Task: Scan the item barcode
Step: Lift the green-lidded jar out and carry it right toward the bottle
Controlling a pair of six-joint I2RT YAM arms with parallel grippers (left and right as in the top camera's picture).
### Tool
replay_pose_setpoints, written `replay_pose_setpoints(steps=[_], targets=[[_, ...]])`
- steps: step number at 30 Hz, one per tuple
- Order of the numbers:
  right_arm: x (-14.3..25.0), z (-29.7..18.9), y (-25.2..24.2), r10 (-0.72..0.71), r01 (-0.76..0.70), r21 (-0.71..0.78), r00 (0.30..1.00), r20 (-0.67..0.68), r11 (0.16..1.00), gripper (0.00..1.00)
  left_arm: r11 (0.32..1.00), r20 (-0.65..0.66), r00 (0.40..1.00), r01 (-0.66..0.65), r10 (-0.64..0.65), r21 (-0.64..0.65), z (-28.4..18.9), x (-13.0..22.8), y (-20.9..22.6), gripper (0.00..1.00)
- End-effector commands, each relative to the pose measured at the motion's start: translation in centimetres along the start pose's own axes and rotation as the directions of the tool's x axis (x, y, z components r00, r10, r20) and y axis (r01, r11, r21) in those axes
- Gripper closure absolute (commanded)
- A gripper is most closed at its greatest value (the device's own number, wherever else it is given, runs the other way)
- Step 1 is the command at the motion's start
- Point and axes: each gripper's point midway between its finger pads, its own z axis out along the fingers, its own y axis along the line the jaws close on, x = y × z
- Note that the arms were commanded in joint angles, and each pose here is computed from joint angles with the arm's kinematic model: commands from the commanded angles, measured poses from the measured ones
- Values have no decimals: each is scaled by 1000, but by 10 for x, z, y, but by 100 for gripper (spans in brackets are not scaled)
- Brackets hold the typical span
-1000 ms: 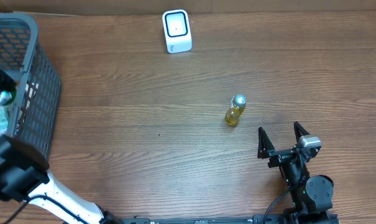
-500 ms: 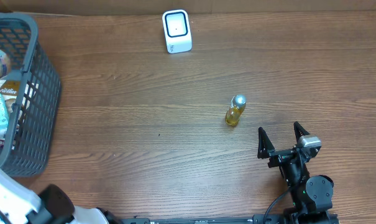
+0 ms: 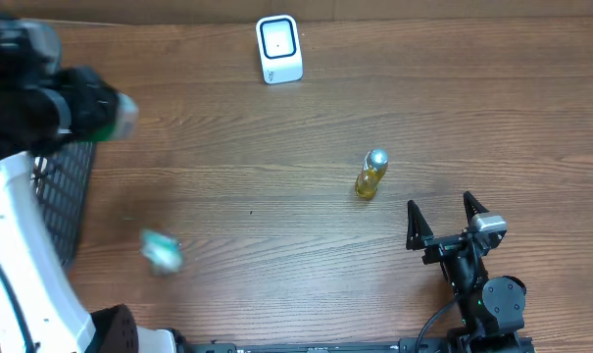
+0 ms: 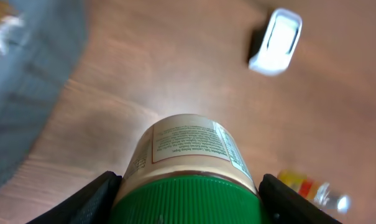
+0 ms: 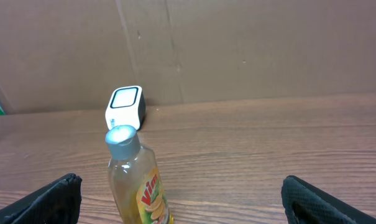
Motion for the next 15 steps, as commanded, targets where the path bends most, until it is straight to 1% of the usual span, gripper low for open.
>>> replay_pose_setpoints(steps=[1, 7, 15], targets=[[3, 0, 1, 1, -1, -7, 1000, 0, 1000, 0, 992, -82, 993, -93, 86, -89, 30, 18, -7, 50], [3, 0, 1, 1, -1, -7, 1000, 0, 1000, 0, 978, -214, 959, -199, 183, -55, 79, 62, -43, 49], [3, 0, 1, 1, -1, -7, 1000, 0, 1000, 0, 983, -295, 942, -180, 159, -45, 124, 118, -84, 50]])
